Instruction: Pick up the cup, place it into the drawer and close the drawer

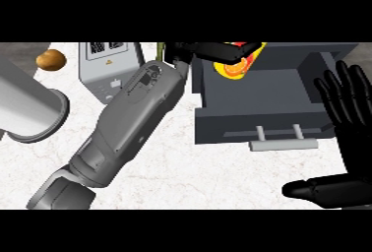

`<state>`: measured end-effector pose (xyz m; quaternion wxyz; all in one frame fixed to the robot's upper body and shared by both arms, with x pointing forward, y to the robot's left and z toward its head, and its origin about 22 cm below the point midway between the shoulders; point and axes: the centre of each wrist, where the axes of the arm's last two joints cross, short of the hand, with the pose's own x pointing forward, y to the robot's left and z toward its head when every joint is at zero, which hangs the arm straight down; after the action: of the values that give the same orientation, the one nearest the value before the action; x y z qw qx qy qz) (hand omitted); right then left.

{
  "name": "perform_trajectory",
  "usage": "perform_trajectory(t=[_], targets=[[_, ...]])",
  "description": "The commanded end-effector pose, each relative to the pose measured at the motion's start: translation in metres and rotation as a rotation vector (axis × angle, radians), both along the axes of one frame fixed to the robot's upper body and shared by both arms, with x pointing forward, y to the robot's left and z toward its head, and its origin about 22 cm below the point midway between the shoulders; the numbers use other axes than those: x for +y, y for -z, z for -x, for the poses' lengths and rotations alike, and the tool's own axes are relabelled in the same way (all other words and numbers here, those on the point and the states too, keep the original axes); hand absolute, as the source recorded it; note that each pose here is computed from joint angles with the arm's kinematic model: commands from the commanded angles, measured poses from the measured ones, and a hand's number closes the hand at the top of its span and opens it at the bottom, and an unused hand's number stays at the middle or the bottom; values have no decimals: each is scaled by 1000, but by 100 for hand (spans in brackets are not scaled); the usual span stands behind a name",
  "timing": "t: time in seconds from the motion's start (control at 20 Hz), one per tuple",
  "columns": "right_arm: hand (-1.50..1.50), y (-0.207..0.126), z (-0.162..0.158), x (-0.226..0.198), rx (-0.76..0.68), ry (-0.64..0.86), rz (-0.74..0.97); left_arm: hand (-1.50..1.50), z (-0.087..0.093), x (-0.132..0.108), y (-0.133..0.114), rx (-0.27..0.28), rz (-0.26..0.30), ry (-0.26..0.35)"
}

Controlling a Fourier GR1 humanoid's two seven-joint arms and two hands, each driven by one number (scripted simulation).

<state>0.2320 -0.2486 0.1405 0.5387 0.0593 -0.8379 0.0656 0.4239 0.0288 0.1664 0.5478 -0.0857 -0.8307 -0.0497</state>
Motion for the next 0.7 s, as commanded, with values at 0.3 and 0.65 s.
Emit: perform_trajectory(t=[0.3, 0.65], targets=[[-150, -2, 4, 8, -5, -31, -10, 150, -8, -3, 32, 49, -125, -7], [-150, 7, -7, 17, -16, -53, -3, 150, -10, -14, 21, 41, -197, -33]])
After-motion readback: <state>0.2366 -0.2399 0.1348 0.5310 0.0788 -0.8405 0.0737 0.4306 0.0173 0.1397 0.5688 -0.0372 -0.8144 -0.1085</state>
